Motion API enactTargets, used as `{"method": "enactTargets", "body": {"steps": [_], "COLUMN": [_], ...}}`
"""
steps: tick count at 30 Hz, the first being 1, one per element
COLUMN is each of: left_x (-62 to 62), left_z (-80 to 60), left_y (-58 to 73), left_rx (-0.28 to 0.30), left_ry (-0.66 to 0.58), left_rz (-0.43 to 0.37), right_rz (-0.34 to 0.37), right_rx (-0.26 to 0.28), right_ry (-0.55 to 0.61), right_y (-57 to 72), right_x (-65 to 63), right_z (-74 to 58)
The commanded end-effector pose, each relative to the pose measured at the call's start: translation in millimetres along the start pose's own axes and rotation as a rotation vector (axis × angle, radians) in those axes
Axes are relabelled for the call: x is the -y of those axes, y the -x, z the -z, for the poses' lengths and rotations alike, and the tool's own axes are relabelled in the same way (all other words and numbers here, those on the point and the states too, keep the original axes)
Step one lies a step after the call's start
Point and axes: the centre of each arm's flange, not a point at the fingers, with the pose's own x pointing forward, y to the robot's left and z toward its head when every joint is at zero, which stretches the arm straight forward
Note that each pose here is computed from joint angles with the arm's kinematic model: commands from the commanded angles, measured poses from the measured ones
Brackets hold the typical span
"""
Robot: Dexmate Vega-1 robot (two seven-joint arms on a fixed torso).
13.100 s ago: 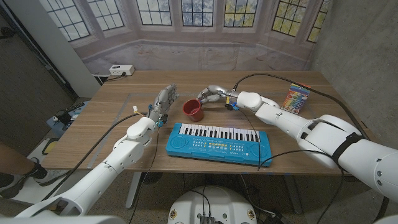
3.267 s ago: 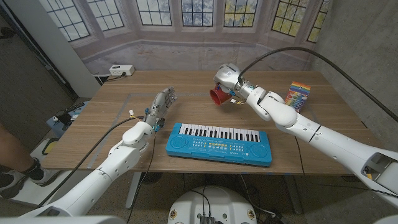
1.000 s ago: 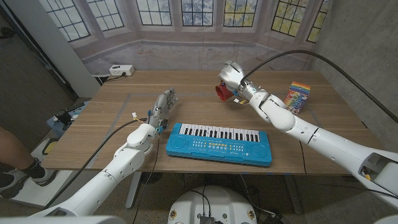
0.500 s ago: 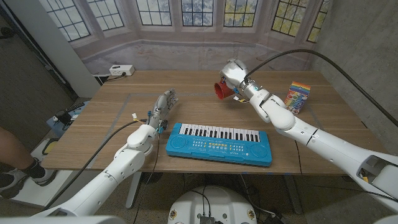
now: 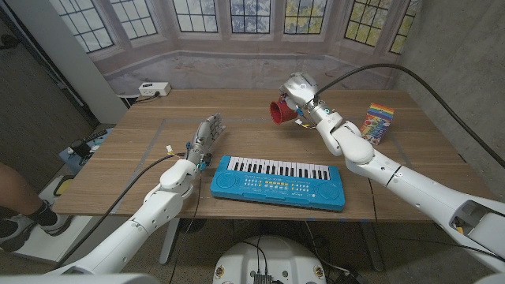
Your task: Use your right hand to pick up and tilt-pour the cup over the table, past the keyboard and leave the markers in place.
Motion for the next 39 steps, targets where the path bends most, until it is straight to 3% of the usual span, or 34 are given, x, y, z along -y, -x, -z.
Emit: {"method": "enactTargets", "body": {"steps": [1,8,19,31,39], "left_x": [-4.4,-8.5,-20.1,-40.3,-43.7], "left_z": [1.6,2.6,2.4,-0.4,-2.4], "left_y": [2.3,4.9,6.6,2.7,4.8], "left_rx": [-0.003,-0.005,-0.009,-0.015,-0.009], "left_ry": [0.012,0.018,0.024,0.027,0.029], "left_rz": [0.003,0.006,0.015,0.021,0.010], "right_rz": [0.016,0.023,0.041,0.061,0.076], "right_rx": [-0.064,-0.104,-0.149,-0.207,-0.224], "right_ry": [-0.126,-0.200,-0.262,-0.342,-0.412], "right_y": [2.0,3.0,2.6,-7.7,-13.9], "right_x": [0.9,1.5,0.9,-3.3,-7.3], "right_z": [-0.2,-3.2,-20.2,-37.0,-39.6]}}
